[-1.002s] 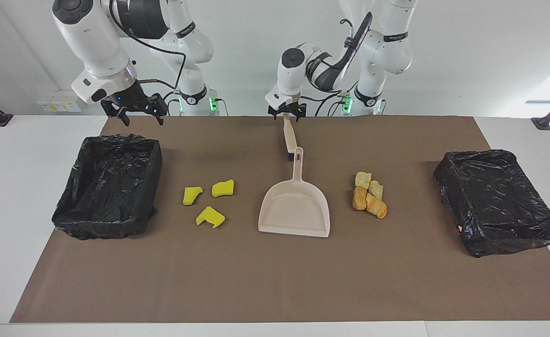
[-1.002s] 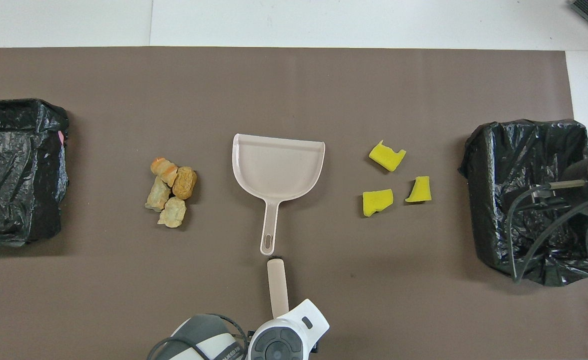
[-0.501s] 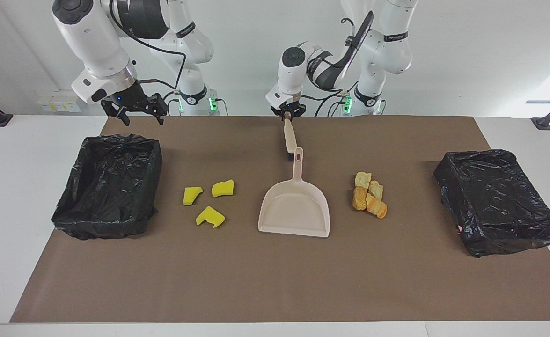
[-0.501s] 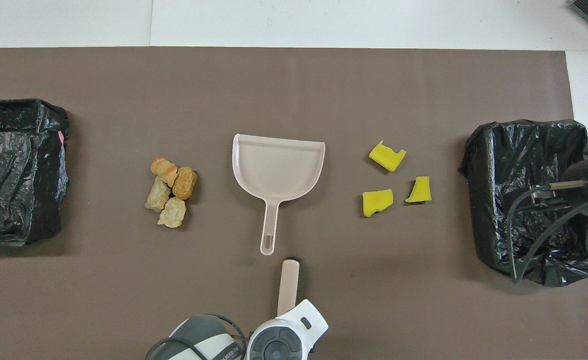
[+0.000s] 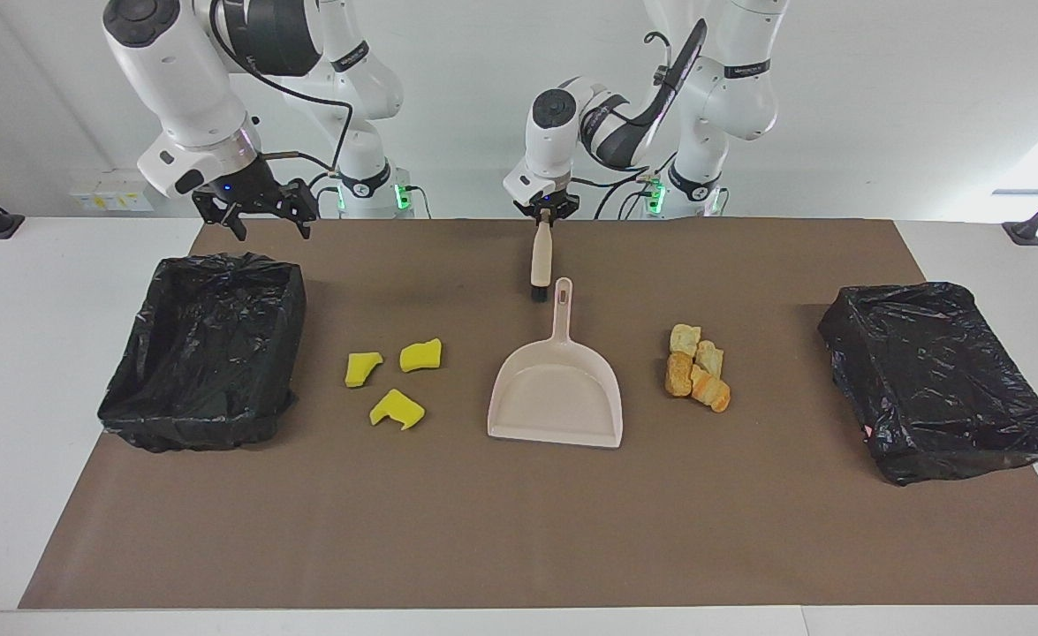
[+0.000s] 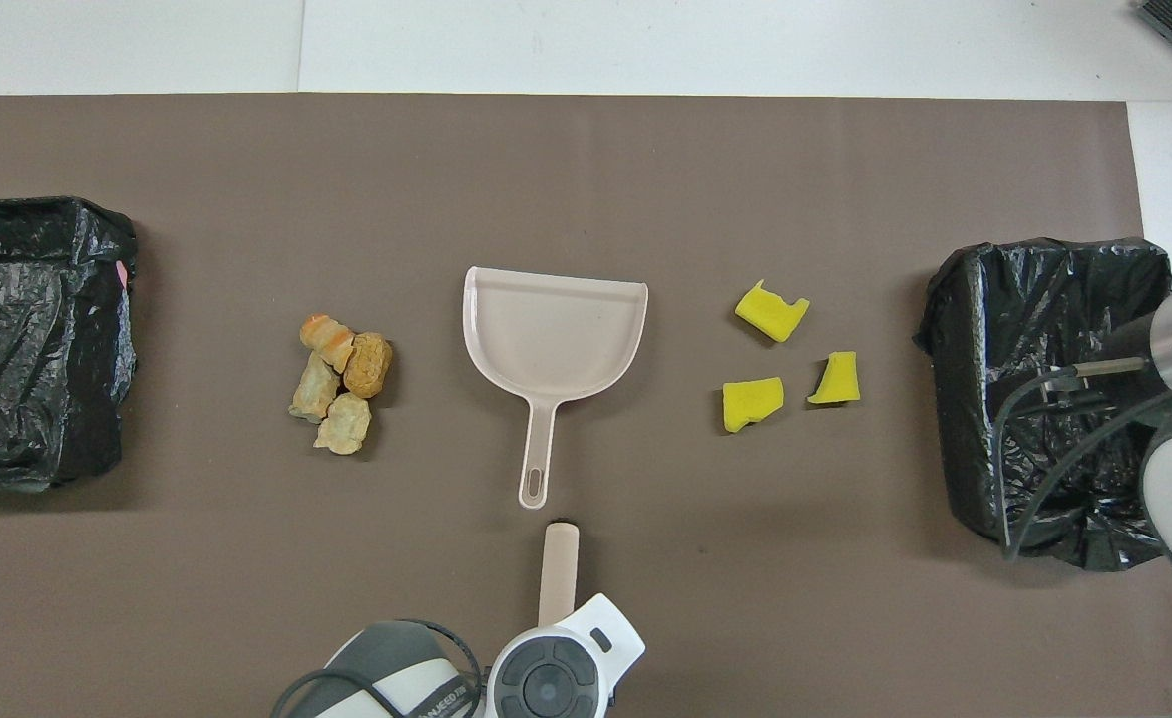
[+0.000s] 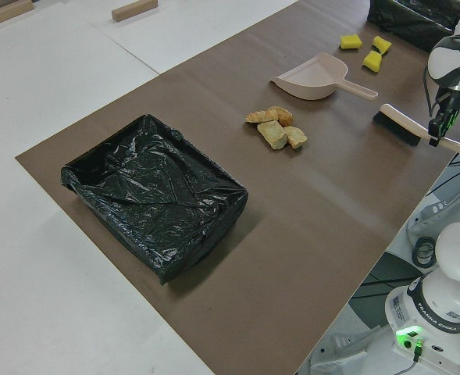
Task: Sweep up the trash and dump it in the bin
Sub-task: 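Reach the left gripper to the pink brush handle and grasp it, then lift the brush with the left gripper while the right gripper grasps the dustpan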
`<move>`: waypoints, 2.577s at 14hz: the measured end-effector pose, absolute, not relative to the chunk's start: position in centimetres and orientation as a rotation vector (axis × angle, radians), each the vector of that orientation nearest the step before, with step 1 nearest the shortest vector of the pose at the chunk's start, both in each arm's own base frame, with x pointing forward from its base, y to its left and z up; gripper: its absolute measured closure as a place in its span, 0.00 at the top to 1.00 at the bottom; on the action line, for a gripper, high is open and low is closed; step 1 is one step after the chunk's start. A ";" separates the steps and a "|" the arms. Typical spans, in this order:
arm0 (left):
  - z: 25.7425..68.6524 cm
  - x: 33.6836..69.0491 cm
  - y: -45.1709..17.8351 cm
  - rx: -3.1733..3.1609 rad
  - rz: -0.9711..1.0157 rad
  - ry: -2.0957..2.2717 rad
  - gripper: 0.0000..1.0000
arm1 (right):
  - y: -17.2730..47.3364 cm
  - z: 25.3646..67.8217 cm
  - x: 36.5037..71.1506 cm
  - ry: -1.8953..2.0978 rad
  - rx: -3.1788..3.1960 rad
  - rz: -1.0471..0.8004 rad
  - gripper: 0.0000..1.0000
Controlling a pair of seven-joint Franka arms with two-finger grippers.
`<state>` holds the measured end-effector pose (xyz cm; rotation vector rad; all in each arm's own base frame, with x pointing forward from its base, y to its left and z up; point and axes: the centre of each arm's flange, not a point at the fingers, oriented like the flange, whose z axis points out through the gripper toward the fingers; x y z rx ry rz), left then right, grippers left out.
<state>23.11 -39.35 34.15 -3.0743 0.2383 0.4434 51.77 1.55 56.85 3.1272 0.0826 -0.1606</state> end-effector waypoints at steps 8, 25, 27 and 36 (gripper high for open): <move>40.5 32.0 -29.8 -3.058 0.605 0.025 0.26 | 17.5 50.5 54.1 -0.129 3.149 0.006 1.00; 45.0 50.1 0.5 -2.989 0.330 0.373 0.26 | 46.7 34.1 47.4 -0.255 3.052 0.209 0.94; 45.0 50.2 0.9 -2.976 0.326 0.375 0.26 | 46.5 34.3 47.6 -0.262 3.052 0.213 0.86; 45.1 50.2 1.8 -2.974 0.329 0.400 0.26 | 42.8 37.1 50.0 -0.197 3.072 0.116 0.31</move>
